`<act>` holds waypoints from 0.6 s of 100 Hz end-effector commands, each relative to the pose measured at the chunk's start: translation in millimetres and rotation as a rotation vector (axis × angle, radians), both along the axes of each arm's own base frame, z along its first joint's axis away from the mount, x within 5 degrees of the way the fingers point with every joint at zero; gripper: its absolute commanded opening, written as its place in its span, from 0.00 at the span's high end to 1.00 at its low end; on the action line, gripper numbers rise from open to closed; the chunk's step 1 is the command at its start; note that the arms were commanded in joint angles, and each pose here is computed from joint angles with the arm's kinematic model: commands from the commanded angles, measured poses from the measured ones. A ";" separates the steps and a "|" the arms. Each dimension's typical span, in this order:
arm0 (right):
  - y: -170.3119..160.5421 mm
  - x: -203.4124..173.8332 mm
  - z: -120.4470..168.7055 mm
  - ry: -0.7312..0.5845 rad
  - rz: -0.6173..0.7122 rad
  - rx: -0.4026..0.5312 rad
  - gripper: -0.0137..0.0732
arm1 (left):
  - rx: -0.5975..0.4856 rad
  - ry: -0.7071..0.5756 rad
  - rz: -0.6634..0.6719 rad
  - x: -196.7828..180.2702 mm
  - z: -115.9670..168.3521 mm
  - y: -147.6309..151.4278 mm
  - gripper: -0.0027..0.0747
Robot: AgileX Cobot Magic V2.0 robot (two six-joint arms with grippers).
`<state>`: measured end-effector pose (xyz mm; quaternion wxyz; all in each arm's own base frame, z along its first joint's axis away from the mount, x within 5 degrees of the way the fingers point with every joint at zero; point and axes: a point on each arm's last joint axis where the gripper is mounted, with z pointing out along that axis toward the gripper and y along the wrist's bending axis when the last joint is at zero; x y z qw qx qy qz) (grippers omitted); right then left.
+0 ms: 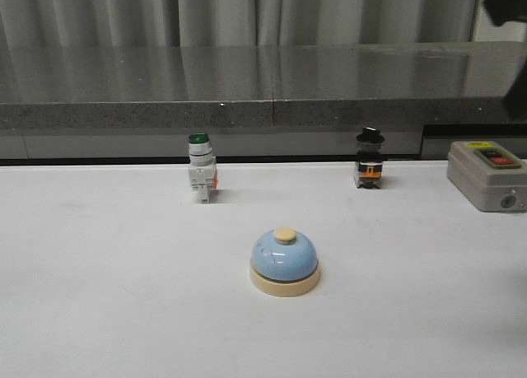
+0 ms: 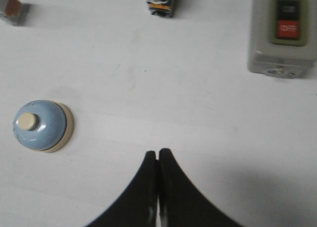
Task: Place and press bell with both arms
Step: 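Move the closed right gripper over the bell's tan button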
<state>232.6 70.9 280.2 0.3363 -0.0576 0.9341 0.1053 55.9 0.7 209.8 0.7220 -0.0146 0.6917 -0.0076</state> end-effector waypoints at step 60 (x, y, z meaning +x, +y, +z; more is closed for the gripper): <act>126.7 51.2 -38.2 0.034 0.306 -0.013 0.92 | -0.012 -0.056 -0.004 -0.3 -10.2 -0.3 0.99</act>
